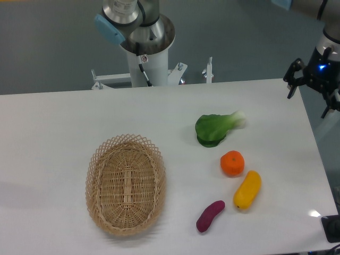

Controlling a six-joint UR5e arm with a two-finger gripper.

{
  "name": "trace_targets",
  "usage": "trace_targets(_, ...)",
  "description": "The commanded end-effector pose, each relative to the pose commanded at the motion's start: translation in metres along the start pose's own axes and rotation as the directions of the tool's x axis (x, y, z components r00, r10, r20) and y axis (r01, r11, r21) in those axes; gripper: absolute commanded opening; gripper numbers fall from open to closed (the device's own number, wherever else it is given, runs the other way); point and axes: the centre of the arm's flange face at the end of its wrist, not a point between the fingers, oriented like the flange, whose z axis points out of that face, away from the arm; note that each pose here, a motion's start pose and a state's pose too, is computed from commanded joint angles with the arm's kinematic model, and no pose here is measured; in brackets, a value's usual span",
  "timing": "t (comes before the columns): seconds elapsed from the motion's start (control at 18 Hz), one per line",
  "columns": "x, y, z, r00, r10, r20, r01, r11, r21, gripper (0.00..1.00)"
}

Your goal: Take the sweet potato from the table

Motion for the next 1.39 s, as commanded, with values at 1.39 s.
trace_targets(1.39, 0.005, -0.169, 0.148, 0.971, -0.231, -0.055, 0.233, 0.972, 0.026, 1.00)
